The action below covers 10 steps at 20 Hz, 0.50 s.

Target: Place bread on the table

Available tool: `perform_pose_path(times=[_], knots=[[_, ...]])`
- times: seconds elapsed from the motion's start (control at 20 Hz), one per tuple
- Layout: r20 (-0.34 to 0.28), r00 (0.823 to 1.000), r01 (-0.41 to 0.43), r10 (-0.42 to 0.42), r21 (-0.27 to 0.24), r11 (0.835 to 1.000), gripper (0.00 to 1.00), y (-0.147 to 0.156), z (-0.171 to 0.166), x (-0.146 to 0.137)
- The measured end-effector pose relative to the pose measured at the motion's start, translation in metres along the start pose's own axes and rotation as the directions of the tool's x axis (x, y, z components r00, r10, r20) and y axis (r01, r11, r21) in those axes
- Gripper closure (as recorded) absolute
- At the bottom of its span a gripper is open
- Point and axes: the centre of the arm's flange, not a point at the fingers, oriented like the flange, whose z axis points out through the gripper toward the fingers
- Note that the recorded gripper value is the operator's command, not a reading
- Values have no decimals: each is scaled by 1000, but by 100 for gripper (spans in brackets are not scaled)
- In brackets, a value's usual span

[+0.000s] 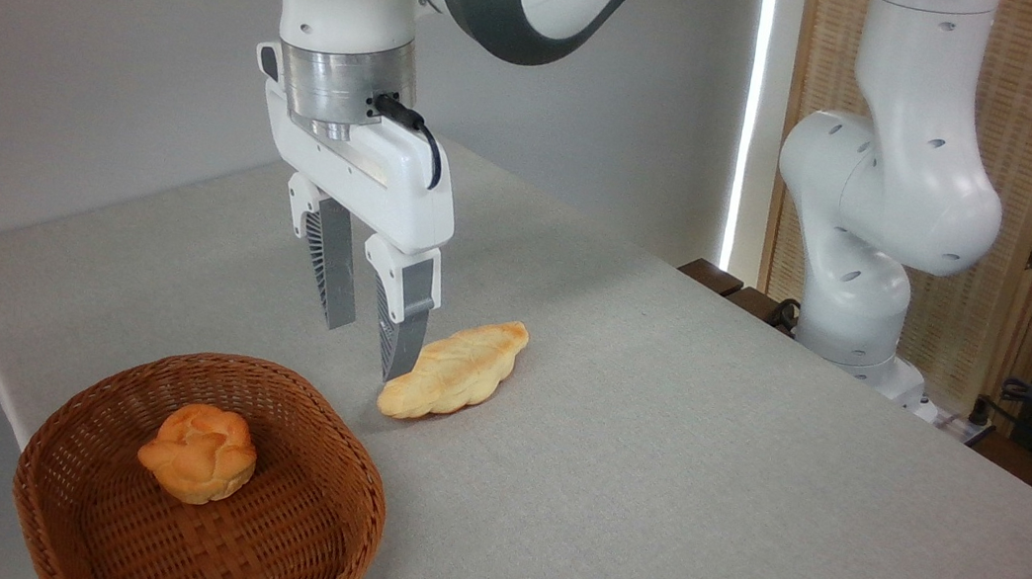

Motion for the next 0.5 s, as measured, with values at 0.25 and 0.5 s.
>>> perform_pose_path(times=[0.25,0.5], knots=[[-9,1000,0,0,6,1000,0,-1,-5,1],[-10,1000,0,0,7,1000,0,-1,-6,2]])
